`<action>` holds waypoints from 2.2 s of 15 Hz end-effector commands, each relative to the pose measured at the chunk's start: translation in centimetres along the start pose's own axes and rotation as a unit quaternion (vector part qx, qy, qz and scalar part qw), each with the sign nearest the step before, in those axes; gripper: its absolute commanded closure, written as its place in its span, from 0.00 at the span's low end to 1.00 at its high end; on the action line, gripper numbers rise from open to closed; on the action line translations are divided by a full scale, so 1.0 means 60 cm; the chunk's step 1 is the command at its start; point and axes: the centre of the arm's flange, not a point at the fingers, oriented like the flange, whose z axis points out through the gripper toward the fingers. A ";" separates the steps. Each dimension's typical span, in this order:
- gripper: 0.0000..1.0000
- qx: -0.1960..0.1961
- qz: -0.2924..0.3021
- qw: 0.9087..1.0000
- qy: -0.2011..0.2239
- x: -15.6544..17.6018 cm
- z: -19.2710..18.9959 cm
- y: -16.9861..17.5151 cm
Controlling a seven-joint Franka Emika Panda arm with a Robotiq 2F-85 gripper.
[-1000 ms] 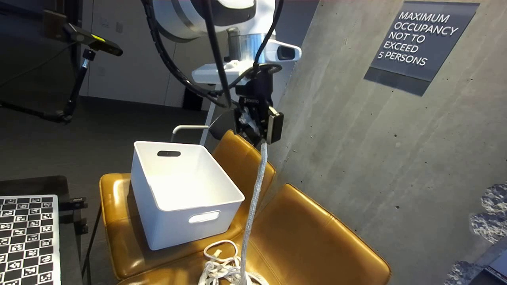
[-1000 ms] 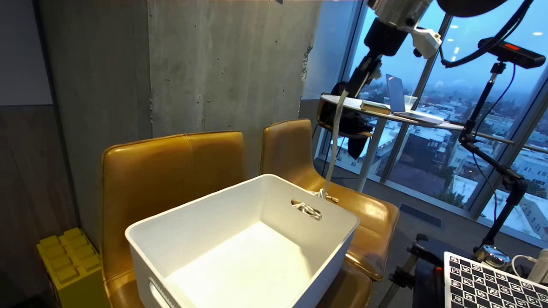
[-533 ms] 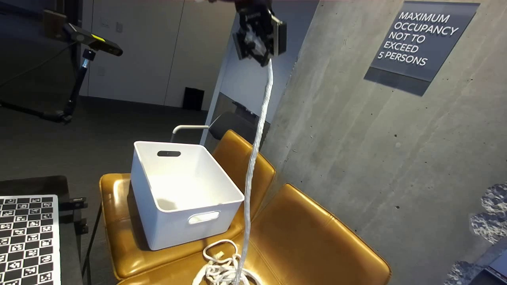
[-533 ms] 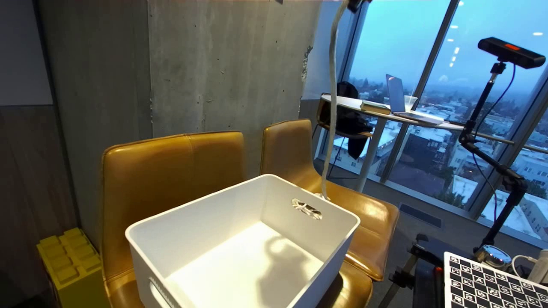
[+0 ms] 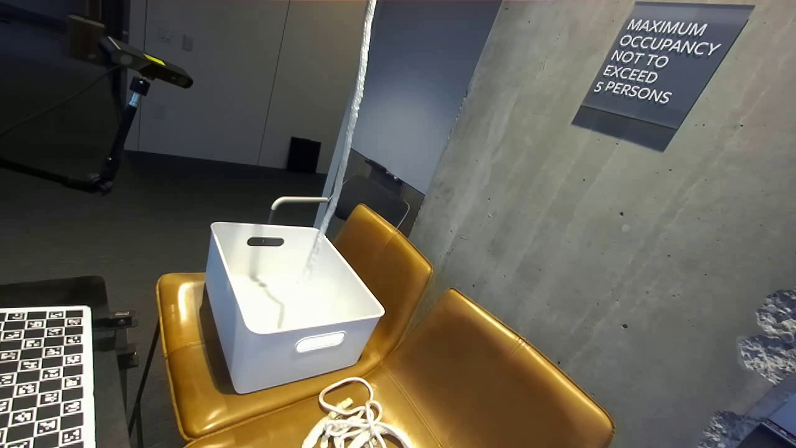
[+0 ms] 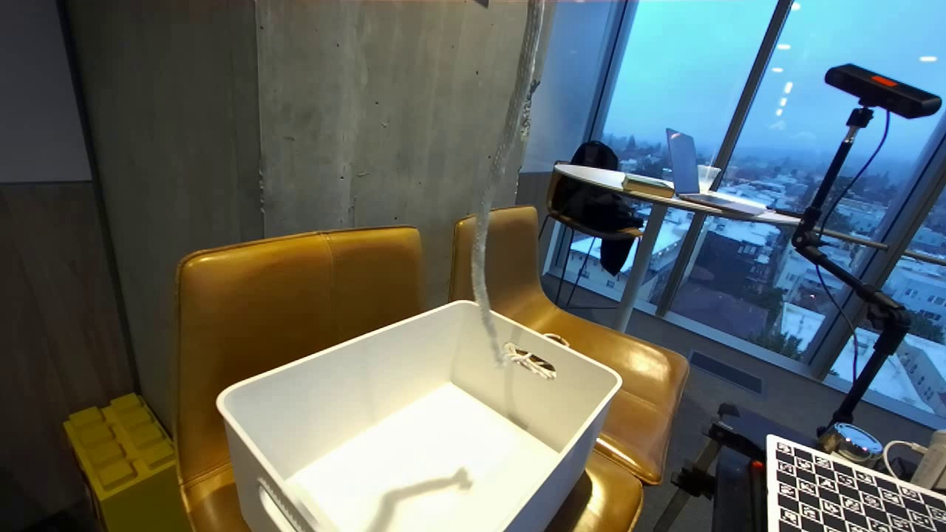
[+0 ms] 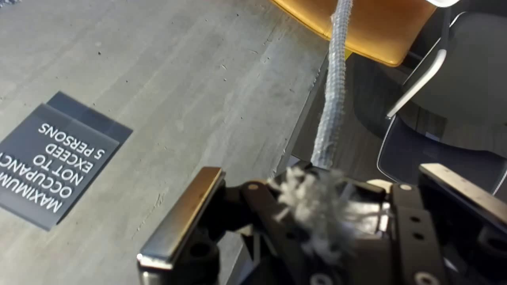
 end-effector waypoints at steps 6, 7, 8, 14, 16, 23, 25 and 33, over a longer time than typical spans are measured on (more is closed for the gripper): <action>1.00 0.000 -0.010 1.000 -0.018 0.011 0.027 -0.019; 1.00 -0.001 -0.011 1.000 -0.029 -0.002 0.056 -0.020; 1.00 0.000 -0.013 0.999 -0.043 -0.015 0.084 -0.023; 1.00 0.008 -0.037 0.994 -0.100 -0.087 0.204 -0.065; 1.00 0.010 -0.046 0.993 -0.112 -0.109 0.231 -0.078; 0.67 0.015 -0.050 0.988 -0.146 -0.168 0.310 -0.075; 0.53 0.016 -0.049 0.987 -0.155 -0.188 0.327 -0.070; 0.00 0.032 -0.056 0.978 -0.200 -0.402 0.497 -0.031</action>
